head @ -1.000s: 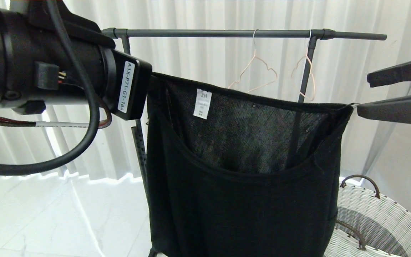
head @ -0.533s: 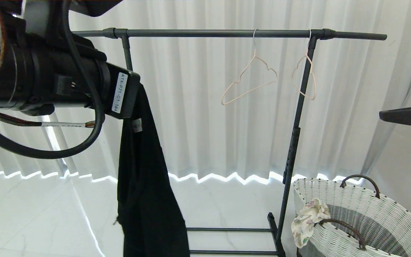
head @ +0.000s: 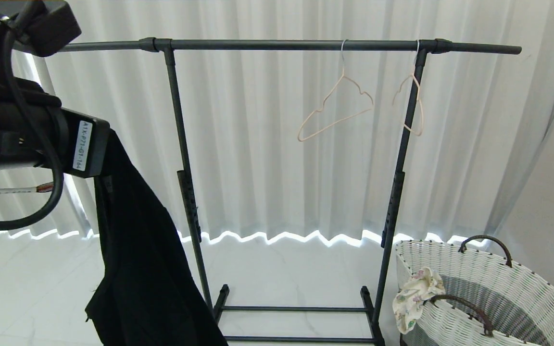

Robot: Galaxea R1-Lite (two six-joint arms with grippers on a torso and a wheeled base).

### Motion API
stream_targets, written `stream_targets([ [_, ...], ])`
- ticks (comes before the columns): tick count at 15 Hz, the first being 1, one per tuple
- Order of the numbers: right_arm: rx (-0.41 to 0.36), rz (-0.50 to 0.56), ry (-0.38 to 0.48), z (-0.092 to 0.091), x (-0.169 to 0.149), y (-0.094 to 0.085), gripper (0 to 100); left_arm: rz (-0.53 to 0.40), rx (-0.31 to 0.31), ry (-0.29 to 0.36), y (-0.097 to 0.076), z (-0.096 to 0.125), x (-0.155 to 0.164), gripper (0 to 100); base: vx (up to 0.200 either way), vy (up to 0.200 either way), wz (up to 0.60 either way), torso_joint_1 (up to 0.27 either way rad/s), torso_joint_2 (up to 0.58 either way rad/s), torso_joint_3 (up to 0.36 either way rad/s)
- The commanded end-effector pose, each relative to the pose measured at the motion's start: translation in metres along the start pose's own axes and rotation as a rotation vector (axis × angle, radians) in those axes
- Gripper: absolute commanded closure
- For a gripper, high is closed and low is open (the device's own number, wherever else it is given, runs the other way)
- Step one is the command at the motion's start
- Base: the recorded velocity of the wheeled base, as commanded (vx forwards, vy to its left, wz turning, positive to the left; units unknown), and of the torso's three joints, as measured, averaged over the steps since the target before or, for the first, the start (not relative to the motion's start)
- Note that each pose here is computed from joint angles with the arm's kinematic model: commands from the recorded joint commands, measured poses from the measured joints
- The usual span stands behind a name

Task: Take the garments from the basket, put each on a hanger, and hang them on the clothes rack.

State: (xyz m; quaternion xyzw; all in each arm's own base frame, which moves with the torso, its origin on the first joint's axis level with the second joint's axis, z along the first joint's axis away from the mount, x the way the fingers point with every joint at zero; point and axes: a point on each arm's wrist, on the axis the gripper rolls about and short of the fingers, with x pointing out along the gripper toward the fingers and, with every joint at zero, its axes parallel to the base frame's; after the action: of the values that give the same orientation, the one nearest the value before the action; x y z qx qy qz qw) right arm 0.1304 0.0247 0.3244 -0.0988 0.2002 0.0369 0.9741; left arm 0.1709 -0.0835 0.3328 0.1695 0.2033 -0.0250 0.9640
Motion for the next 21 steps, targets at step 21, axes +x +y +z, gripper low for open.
stream_targets([
  [21, 0.162, 0.006, -0.142, 0.025, 0.039, 0.0, 0, 0.033, 0.101, -0.02, 0.013, -0.008, -0.016, 100, 0.0, 0.0, 0.0, 0.125, -0.32, -0.2],
])
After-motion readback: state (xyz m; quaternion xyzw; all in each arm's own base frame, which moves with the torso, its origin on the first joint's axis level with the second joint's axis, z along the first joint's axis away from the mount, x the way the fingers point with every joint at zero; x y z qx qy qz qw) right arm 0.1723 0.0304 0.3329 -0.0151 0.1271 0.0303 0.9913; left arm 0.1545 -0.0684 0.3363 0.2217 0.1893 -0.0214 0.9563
